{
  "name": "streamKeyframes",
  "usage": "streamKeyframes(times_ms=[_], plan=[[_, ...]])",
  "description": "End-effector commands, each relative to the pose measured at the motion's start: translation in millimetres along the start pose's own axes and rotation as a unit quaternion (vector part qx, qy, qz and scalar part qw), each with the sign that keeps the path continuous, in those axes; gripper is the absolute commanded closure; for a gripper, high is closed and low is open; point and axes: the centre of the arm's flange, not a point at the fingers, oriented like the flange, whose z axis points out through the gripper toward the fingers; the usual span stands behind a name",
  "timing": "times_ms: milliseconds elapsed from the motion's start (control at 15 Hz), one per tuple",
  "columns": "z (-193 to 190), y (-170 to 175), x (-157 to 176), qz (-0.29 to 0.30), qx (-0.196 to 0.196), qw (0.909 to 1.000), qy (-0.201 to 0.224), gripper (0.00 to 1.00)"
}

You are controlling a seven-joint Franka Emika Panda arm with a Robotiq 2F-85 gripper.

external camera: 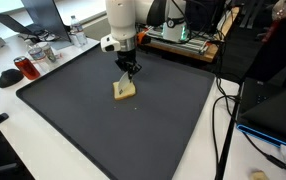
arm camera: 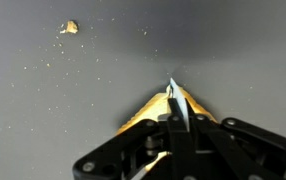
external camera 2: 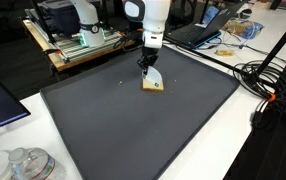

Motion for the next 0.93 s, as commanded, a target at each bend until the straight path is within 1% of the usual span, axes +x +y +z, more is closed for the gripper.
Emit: streamKeyframes(times_ms=[0,400,867], plan=[[25,-6,4,-0.001,0.000,0.9998,-0.020,0.99],[41,-4,-3,0.002,0.012,0.9996,-0.025,0.99],[57,7,-20,0.026,0.030,0.9989,-0.023,0.99]])
